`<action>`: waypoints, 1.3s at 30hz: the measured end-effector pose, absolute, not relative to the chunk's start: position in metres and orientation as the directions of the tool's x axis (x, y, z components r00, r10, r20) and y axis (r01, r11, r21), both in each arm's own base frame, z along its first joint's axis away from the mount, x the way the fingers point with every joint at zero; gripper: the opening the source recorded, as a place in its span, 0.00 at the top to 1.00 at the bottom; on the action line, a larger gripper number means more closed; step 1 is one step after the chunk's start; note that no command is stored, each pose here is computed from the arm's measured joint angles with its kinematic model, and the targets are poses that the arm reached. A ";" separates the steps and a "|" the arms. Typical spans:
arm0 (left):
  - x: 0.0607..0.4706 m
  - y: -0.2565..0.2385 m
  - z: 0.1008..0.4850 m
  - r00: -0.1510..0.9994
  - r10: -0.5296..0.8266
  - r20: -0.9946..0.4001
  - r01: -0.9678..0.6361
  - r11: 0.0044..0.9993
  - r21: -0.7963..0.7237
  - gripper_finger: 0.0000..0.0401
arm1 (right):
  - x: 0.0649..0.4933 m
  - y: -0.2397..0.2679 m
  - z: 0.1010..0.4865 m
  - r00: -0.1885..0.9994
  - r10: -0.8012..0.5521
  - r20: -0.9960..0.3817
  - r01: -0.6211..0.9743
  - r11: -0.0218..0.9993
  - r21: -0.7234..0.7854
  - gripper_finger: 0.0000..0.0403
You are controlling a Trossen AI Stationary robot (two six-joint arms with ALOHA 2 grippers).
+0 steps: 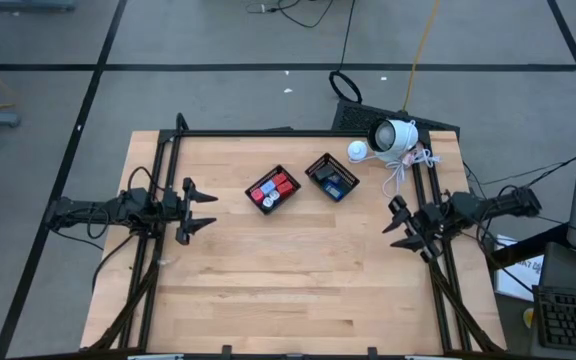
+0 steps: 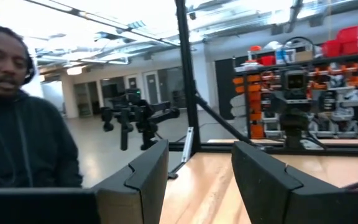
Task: Pick & Place Office items
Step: Return to Home Position
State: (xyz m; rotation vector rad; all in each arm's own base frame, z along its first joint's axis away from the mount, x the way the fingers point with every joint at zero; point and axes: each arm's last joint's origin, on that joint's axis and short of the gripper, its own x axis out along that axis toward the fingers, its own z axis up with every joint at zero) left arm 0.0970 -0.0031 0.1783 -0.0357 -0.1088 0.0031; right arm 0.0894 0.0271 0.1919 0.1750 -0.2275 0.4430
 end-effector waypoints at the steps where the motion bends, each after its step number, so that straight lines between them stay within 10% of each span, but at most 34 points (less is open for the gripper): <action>1: 0.097 -0.003 0.178 0.994 0.005 0.108 -0.001 0.999 -0.036 0.28 | 0.089 0.028 0.192 0.875 0.411 0.255 -0.449 0.886 0.113 0.58; 39: 0.097 -0.003 0.178 0.994 0.005 0.108 -0.001 0.999 -0.036 0.29 | 0.094 0.025 0.172 0.975 0.215 0.048 -0.219 0.971 0.091 0.58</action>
